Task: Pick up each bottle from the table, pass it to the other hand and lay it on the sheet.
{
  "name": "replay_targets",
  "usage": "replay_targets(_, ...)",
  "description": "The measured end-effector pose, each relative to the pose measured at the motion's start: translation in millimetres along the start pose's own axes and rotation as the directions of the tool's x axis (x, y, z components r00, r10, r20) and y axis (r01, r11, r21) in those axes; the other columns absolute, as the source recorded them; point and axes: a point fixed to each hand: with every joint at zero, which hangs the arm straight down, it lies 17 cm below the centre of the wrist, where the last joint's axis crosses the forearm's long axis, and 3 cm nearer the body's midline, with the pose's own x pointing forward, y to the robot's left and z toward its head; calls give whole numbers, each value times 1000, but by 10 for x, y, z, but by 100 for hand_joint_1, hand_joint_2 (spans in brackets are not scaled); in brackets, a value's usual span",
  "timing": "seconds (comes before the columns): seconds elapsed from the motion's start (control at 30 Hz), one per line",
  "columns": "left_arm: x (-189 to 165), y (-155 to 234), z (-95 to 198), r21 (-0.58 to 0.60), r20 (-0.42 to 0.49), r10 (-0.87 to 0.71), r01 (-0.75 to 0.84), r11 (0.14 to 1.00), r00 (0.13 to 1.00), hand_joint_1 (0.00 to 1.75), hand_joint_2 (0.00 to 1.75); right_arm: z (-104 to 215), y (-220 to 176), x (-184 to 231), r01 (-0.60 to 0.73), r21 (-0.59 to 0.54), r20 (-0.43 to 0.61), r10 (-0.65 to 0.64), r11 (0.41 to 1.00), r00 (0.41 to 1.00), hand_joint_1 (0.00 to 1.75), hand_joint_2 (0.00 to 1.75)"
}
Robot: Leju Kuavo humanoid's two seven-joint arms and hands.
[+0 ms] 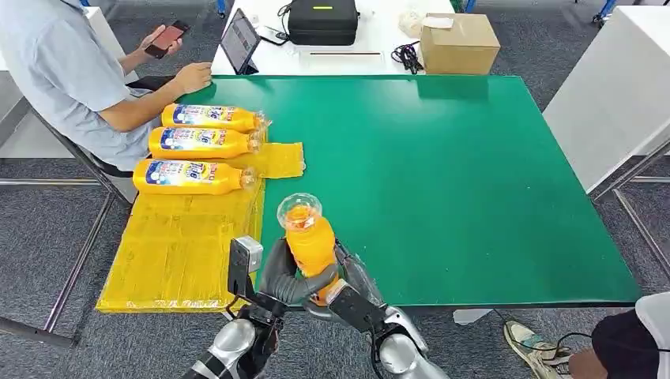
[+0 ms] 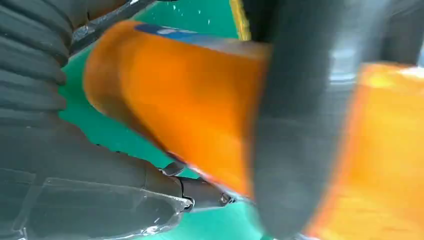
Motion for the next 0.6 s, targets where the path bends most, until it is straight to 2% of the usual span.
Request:
replay_targets(0.13, -85, -33, -4, -28, -24, -35, 34, 999, 999, 175, 175, 13, -18, -20, -17, -2, -3, 17, 1000, 1000, 0, 175)
replay_targets(0.27, 12, 69, -64, 12, 44, -176, 176, 984, 983, 175, 175, 15, -43, -28, -29, -3, -3, 29, 1000, 1000, 0, 175)
replay_targets(0.3, 77, 132, -85, 48, 83, -283, 280, 959, 956, 175, 175, 12, -46, -22, -36, -2, 0, 36, 999, 999, 0, 175)
replay_targets(0.33, 189, 219, -123, 105, 130, -436, 425, 899, 891, 175, 175, 9, -56, -18, -43, -2, 3, 43, 999, 999, 0, 175)
replay_targets(0.4, 423, 422, -206, 216, 187, -675, 640, 737, 714, 175, 175, -7, -88, 0, -52, -8, 11, 52, 999, 999, 0, 175)
replay_targets(0.47, 551, 570, -283, 257, 202, -750, 705, 661, 630, 175, 175, -24, -115, 9, -56, -13, 15, 57, 998, 998, 0, 175)
replay_targets(0.6, 654, 802, -343, 306, 186, -800, 741, 598, 570, 175, 175, -49, -170, 22, -67, -28, 21, 68, 997, 997, 0, 175)
